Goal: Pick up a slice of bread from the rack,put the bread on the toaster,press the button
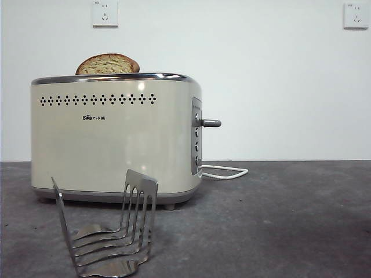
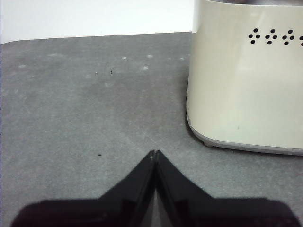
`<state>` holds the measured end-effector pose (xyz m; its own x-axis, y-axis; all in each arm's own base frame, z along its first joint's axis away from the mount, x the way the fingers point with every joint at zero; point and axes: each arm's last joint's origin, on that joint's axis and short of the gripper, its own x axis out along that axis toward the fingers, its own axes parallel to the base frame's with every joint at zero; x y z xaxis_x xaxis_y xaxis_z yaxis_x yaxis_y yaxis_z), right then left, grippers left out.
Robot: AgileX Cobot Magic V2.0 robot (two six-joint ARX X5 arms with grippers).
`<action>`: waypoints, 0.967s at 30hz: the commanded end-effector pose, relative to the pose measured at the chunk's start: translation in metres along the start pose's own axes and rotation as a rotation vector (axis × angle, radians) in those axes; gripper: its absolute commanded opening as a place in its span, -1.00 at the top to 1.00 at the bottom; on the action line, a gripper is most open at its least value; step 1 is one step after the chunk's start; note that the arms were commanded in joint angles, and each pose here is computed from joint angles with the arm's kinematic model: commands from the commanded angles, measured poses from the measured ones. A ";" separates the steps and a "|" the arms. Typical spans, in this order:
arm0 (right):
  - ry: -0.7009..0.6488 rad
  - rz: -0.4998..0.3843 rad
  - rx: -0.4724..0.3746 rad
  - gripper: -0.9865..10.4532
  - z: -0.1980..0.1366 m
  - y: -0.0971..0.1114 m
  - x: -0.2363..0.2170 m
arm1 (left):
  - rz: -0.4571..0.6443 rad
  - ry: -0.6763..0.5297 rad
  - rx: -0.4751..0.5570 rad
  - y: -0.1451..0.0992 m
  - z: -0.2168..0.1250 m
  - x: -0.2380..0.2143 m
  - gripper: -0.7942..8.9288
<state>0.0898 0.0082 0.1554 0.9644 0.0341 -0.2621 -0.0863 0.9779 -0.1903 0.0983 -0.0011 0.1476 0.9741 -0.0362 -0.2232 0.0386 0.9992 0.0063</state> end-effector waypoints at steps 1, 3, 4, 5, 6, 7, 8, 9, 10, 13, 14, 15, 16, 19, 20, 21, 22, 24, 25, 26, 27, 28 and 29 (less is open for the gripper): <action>0.000 0.000 -0.008 0.83 -0.002 0.000 0.001 | 0.002 0.000 -0.007 0.000 -0.002 0.001 0.84; 0.001 -0.001 -0.008 0.83 -0.002 0.000 0.001 | 0.002 0.000 -0.007 0.000 -0.002 0.001 0.84; 0.001 -0.001 -0.008 0.83 -0.002 0.000 0.001 | 0.002 0.000 -0.007 0.000 -0.002 0.001 0.84; 0.001 -0.001 -0.008 0.83 -0.002 0.000 0.001 | 0.002 0.000 -0.007 0.000 -0.002 0.001 0.84; 0.001 -0.001 -0.008 0.83 -0.002 0.000 0.001 | 0.002 0.000 -0.007 0.000 -0.002 0.001 0.84; 0.001 -0.001 -0.008 0.83 -0.002 0.000 0.001 | 0.002 0.000 -0.007 0.000 -0.002 0.001 0.84; 0.001 -0.001 -0.008 0.83 -0.002 0.000 0.001 | 0.002 0.000 -0.007 0.000 -0.002 0.001 0.84; 0.001 -0.001 -0.008 0.83 -0.002 0.000 0.001 | 0.002 0.001 -0.007 0.000 -0.002 0.001 0.84; 0.001 -0.001 -0.008 0.83 -0.002 0.000 0.001 | 0.002 0.001 -0.007 0.000 -0.002 0.001 0.84; 0.003 -0.014 -0.004 0.83 -0.003 -0.001 0.001 | 0.002 0.002 -0.007 0.000 -0.002 0.001 0.84; 0.006 -0.023 -0.001 0.83 -0.003 -0.002 0.001 | 0.002 0.001 -0.007 0.000 -0.002 0.001 0.84; 0.008 -0.034 0.001 0.83 -0.003 -0.003 0.001 | 0.002 0.001 -0.007 0.000 -0.002 0.001 0.84; 0.010 -0.043 0.004 0.83 -0.003 -0.003 0.001 | 0.002 0.001 -0.007 0.000 -0.002 0.001 0.84; 0.014 -0.067 0.022 0.83 -0.004 -0.006 0.001 | 0.002 0.002 -0.007 0.000 -0.002 0.001 0.84; 0.015 -0.074 0.041 0.83 -0.004 -0.006 0.001 | 0.002 0.002 -0.007 0.000 -0.002 0.001 0.84; 0.016 -0.081 0.063 0.83 -0.004 -0.007 0.001 | 0.002 0.002 -0.007 0.000 -0.002 0.001 0.84; 0.016 -0.084 0.084 0.83 -0.004 -0.007 0.001 | 0.002 0.002 -0.007 0.000 -0.002 0.001 0.84; 0.016 -0.092 0.130 0.83 -0.004 -0.008 0.001 | 0.002 0.002 -0.007 0.000 -0.002 0.001 0.84; 0.016 -0.096 0.143 0.83 -0.004 -0.009 0.001 | 0.002 0.002 -0.007 0.000 -0.002 0.001 0.84; 0.016 -0.099 0.148 0.83 -0.004 -0.009 0.001 | 0.002 0.002 -0.007 0.000 -0.002 0.001 0.84; 0.016 -0.101 0.148 0.83 -0.004 -0.009 0.001 | 0.002 0.002 -0.007 0.000 -0.002 0.001 0.84; 0.017 -0.102 0.148 0.83 -0.004 -0.009 0.001 | 0.002 0.002 -0.007 0.000 -0.002 0.001 0.84; 0.017 -0.103 0.146 0.83 -0.004 -0.009 0.001 | 0.002 0.002 -0.007 0.000 -0.002 0.001 0.84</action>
<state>0.0903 -0.0017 0.1556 0.9629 -0.0711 -0.2603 0.0467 0.9940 -0.0986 0.0984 -0.0011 0.1475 0.9738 -0.0362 -0.2243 0.0386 0.9992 0.0062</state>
